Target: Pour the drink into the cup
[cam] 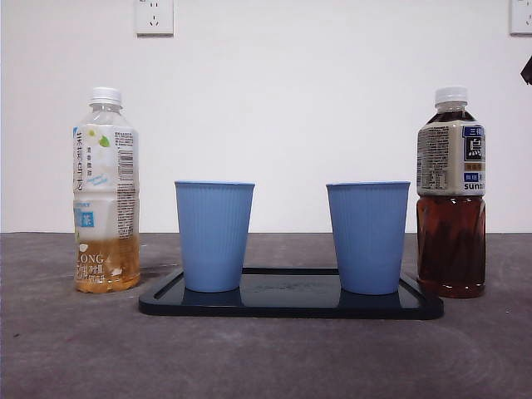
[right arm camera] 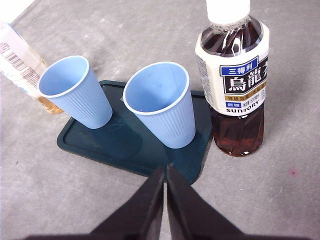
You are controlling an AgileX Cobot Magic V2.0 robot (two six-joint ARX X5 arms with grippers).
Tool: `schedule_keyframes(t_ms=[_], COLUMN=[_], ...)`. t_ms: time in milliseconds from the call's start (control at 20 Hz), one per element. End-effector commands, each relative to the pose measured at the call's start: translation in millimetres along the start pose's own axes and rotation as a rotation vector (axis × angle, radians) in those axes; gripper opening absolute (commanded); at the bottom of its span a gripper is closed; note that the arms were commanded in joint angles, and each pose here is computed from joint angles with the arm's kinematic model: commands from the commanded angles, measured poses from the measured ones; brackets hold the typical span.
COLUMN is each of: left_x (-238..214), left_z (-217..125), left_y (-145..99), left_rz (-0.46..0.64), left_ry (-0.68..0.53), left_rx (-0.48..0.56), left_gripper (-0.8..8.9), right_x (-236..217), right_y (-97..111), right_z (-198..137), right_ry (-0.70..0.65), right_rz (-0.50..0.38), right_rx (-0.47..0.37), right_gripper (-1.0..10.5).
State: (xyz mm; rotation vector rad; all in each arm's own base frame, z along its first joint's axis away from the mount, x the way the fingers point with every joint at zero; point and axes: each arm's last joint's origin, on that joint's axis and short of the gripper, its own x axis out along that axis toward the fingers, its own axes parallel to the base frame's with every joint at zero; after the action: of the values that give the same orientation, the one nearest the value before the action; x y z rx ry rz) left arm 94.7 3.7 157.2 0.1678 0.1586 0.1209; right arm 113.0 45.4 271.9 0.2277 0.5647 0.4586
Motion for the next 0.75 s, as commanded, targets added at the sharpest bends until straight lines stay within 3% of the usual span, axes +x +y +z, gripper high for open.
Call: schedule_keyframes(t_ms=[50,650,750], left_x=[1.9,1.9,1.9], left_z=[-6.9,-6.9,-6.9], left_y=[-1.0,-1.0,-1.0], left_rz=[0.003,0.003,0.003], left_ry=[0.024,0.024,0.024], left_rx=[-0.012,-0.012,-0.012], left_gripper=[0.07,0.07,0.07], right_x=[-0.8,-0.9,-1.0], right_y=[1.7,2.5,2.0], right_z=[3.3,6.0,6.1], right_ry=[-0.017,-0.045,-0.05], right_rz=[0.009,0.017,-0.001], right_rx=[0.003,-0.003,-0.052], right_gripper=[0.1,0.1,0.1])
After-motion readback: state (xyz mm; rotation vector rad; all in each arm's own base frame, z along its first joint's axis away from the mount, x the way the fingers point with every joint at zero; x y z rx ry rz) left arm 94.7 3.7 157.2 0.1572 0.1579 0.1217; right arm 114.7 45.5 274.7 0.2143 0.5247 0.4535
